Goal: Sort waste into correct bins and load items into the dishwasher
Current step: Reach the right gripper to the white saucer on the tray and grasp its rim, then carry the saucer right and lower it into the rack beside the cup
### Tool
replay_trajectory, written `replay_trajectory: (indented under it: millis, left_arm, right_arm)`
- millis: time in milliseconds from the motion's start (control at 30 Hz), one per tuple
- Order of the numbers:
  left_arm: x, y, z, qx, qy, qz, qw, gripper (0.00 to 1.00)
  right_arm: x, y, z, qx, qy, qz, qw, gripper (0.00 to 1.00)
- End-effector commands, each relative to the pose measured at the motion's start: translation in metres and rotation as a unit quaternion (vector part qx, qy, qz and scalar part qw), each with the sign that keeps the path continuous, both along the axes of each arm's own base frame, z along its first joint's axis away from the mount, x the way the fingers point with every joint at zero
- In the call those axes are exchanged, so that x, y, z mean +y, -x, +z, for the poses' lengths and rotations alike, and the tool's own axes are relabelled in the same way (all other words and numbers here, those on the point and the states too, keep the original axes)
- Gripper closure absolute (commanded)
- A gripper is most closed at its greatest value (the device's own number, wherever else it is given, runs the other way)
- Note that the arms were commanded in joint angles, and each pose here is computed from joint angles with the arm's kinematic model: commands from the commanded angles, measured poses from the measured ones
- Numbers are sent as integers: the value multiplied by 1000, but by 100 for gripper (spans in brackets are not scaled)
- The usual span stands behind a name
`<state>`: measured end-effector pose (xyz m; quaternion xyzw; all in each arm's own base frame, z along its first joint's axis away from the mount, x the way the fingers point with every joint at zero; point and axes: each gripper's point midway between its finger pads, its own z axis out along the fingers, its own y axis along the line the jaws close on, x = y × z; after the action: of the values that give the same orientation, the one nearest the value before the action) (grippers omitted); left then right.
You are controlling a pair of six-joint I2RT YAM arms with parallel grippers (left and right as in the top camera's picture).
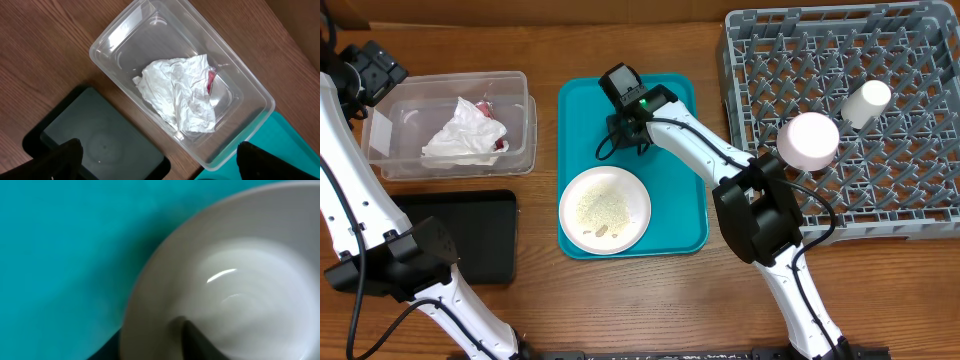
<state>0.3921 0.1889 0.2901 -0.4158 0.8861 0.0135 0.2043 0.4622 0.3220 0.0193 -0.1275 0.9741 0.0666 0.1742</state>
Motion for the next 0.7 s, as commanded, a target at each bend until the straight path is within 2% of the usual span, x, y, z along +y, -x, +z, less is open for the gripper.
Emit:
replay_trajectory:
  millis: [0,300,667]
  left_arm:
    - [-1,-1,-2,6,-5,-10,1000,0]
    - [-1,-1,-2,6,-5,-10,1000,0]
    - [-1,-1,-2,6,-5,-10,1000,0]
  right_arm:
    - [7,-6,26,-18,-9,-1,1000,75]
    - [13,-2,75,-14,-37,-4,999,85]
    - [2,4,51,0,-7,-7,1000,80]
